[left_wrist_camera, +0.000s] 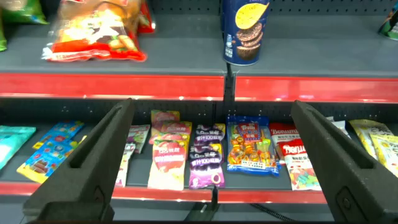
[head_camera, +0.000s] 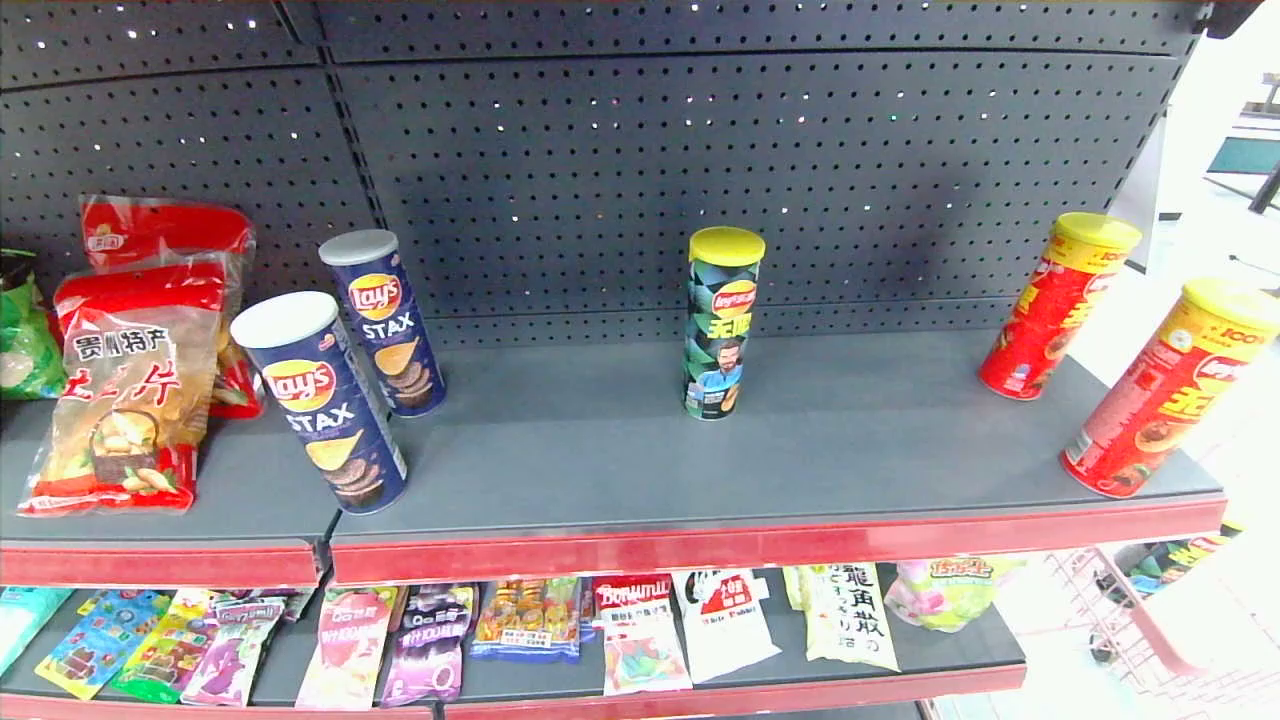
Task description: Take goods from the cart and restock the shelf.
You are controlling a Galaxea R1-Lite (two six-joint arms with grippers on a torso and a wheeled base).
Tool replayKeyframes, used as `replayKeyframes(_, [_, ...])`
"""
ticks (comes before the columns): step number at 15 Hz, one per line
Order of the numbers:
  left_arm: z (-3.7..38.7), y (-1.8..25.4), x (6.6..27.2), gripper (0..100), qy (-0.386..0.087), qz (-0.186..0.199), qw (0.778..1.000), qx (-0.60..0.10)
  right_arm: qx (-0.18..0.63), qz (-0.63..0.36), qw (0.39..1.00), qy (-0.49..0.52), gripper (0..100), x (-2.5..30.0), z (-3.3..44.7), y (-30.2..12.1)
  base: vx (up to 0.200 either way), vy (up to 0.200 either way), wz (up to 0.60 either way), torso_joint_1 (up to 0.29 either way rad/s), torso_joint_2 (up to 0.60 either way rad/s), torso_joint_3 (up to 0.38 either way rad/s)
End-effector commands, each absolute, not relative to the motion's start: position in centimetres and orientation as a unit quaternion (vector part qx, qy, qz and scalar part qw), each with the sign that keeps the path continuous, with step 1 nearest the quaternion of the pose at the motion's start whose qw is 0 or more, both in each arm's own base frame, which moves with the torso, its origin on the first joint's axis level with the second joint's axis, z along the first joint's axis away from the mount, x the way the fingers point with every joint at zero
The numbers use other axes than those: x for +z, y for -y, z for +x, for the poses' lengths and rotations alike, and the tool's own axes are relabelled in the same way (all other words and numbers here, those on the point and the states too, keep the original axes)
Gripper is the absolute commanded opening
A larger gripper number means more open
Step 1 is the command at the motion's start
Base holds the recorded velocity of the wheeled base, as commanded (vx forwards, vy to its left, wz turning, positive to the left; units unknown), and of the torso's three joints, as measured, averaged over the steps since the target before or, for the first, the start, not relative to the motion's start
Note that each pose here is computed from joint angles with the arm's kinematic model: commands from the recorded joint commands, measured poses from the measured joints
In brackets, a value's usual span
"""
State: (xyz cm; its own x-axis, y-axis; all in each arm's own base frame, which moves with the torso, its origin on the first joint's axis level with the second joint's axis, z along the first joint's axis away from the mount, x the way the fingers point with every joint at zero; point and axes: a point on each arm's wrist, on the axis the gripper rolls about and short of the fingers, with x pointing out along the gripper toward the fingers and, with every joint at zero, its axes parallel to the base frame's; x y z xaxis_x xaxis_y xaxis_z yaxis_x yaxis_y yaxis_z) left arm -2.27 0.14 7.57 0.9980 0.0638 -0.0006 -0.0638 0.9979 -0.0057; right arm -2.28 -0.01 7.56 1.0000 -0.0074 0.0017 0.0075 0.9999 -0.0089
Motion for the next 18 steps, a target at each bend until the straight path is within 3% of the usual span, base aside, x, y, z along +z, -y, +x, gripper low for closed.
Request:
replayKeyframes(1, [-2.27,-0.14,7.57,100,0.000,-0.003,0.999,0.032,-0.004,-0.005,1.000,0.001,100,7.56,-2.28,0.01,0.000,0.000,0.00,0.000,0.00,0.000])
replayKeyframes(18, [-2.27,-0.14,7.57,100,0.000,-0.002,0.999,0.032,-0.002,-0.005,1.000,0.001,100,7.56,-2.28,0.00,0.000,0.000,0.00,0.000,0.00,0.000])
